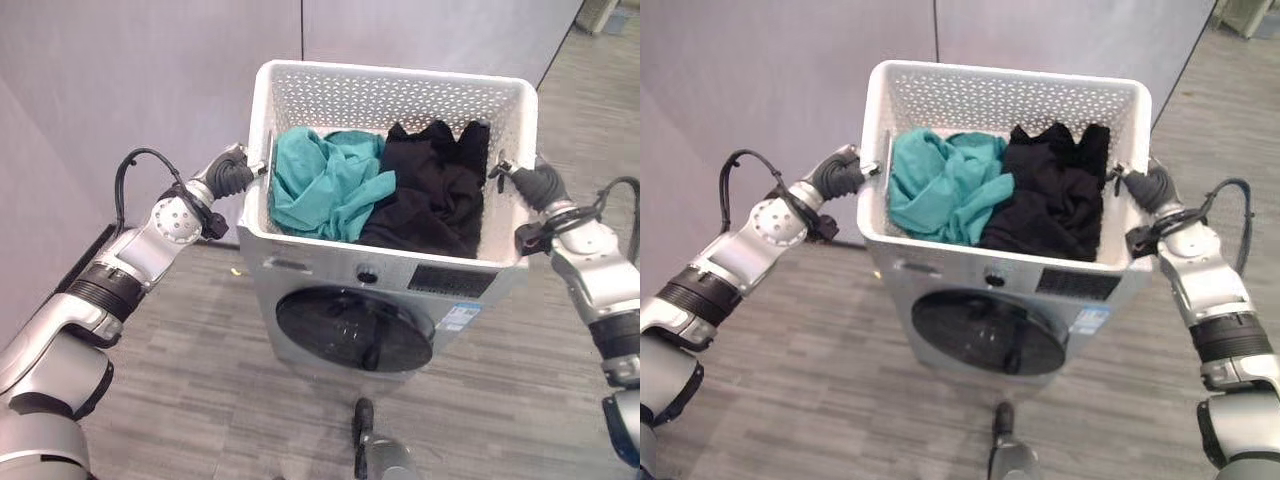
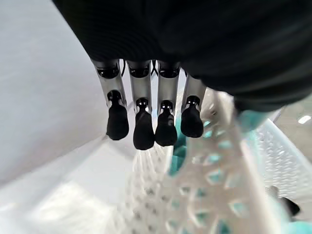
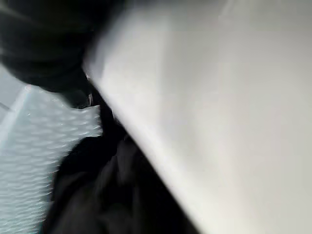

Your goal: Grab the laundry basket,head to the washer,open it,put in the laundry and shut it.

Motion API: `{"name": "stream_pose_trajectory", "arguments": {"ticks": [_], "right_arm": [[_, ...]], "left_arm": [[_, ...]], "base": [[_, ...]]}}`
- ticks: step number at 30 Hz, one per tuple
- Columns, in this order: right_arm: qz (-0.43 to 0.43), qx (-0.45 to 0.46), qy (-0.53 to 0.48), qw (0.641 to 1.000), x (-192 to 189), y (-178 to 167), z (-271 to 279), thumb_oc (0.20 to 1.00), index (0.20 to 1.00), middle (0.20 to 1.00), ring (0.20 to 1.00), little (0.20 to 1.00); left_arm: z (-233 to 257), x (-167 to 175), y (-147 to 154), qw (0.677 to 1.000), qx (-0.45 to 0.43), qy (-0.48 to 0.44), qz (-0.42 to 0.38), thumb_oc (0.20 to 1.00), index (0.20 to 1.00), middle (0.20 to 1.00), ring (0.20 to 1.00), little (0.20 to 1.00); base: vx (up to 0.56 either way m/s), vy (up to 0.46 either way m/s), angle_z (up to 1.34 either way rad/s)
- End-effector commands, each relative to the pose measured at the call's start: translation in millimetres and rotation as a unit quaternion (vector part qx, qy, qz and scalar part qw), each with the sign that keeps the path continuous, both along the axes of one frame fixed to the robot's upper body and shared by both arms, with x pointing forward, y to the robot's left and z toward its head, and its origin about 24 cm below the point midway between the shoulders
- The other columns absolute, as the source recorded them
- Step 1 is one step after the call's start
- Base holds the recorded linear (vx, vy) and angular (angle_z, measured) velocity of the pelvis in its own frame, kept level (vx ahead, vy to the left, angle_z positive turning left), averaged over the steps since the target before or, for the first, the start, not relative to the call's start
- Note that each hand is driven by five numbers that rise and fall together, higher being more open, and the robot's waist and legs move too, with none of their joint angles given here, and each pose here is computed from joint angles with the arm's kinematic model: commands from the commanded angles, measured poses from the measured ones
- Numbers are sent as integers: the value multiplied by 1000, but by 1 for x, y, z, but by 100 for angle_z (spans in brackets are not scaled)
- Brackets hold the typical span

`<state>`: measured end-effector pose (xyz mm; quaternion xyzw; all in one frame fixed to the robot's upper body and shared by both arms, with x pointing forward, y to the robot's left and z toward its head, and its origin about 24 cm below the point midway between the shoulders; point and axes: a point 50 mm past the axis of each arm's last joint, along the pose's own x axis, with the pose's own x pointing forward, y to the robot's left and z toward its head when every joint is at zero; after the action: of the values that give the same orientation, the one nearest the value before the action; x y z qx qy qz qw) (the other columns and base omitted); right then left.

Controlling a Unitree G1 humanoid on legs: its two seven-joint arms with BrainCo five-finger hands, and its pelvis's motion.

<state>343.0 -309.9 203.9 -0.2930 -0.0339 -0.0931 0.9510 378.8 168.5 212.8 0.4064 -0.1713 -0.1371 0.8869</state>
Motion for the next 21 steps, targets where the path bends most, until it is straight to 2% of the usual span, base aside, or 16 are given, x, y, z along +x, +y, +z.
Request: {"name": "stream_pose_trajectory", "arguments": {"ticks": [1, 3, 6, 8, 9, 10, 11, 21], "right_arm": [[-136, -47, -52, 988, -19, -59, 45, 200, 200, 200, 200, 200], [-122, -69, -26, 990, -11, -52, 41, 200, 200, 200, 200, 200], [-118, -67, 4, 991, -6, -50, 29, 200, 200, 200, 200, 200], [-106, -60, 15, 992, 1, -40, 19, 200, 200, 200, 200, 200], [-107, -59, 38, 992, 0, -41, 4, 485, 485, 485, 485, 485], [-105, -63, 52, 991, 0, -41, -2, 893, 893, 893, 893, 893], [-99, -70, 75, 990, -1, -40, -10, 1000, 1000, 1000, 1000, 1000], [-48, -130, 159, 977, -2, -38, -16, 1000, 1000, 1000, 1000, 1000]], "left_arm": [[58, -1, 104, 974, -64, -69, 208, 200, 200, 200, 200, 200], [63, 7, 99, 973, -65, -64, 213, 200, 200, 200, 200, 200], [64, 9, 102, 971, -62, -61, 224, 200, 200, 200, 200, 200], [62, 12, 94, 974, -54, -55, 212, 200, 200, 200, 200, 200], [57, 12, 93, 975, -56, -50, 211, 1000, 1000, 1000, 1000, 1000], [54, 14, 92, 975, -55, -44, 212, 1000, 1000, 1000, 1000, 1000], [47, 15, 96, 974, -43, -23, 221, 1000, 1000, 1000, 1000, 1000], [31, 19, 109, 966, 24, 33, 255, 1000, 1000, 1000, 1000, 1000]], "base": [[9, -101, 9], [273, 79, -15], [215, 143, -14], [222, 153, -41], [227, 130, -40], [205, 112, -38], [152, 78, -8], [85, 14, -1]]}}
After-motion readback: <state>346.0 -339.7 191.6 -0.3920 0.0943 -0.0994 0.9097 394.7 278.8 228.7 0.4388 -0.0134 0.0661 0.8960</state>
